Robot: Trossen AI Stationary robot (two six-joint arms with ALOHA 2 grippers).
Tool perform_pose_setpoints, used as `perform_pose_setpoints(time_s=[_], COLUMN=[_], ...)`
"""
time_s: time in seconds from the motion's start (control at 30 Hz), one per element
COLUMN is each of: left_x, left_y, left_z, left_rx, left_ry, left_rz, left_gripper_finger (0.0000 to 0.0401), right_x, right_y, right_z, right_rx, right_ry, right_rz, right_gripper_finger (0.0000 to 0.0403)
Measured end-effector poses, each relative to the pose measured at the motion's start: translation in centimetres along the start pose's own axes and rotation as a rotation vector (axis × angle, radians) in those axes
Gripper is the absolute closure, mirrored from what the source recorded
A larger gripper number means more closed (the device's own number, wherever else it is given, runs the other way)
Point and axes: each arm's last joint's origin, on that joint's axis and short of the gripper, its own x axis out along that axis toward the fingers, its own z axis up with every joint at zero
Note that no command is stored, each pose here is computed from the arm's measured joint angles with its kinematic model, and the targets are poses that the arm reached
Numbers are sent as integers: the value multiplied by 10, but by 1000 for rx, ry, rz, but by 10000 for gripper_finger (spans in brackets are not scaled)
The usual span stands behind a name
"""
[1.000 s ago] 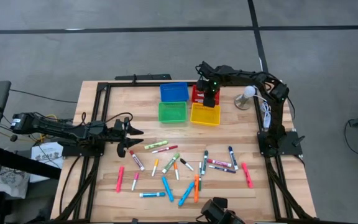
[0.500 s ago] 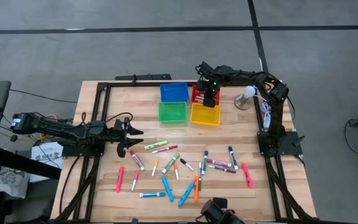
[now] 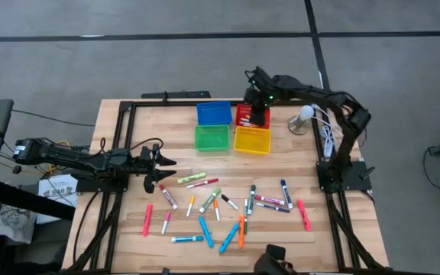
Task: Pick & Place Markers
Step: Put the pink highlighter into the red bin
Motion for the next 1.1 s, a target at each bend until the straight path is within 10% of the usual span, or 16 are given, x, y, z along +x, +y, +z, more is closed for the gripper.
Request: perform_pose_setpoints(time_s=[0.6, 1.1], left_x=[0, 0], left_y=[0, 0], left_z=[2, 2], left_rx=[-4, -5], left_ry=[-18, -19], left_rz=[-4, -5], left_gripper_finger=[224, 224], right_x=[-156, -154], right_y=[42, 91], right_z=[-11, -34], right_rx=[34, 106], right_ry=[-519, -573], right_rz=[243, 293], right_gripper_finger=[305, 305])
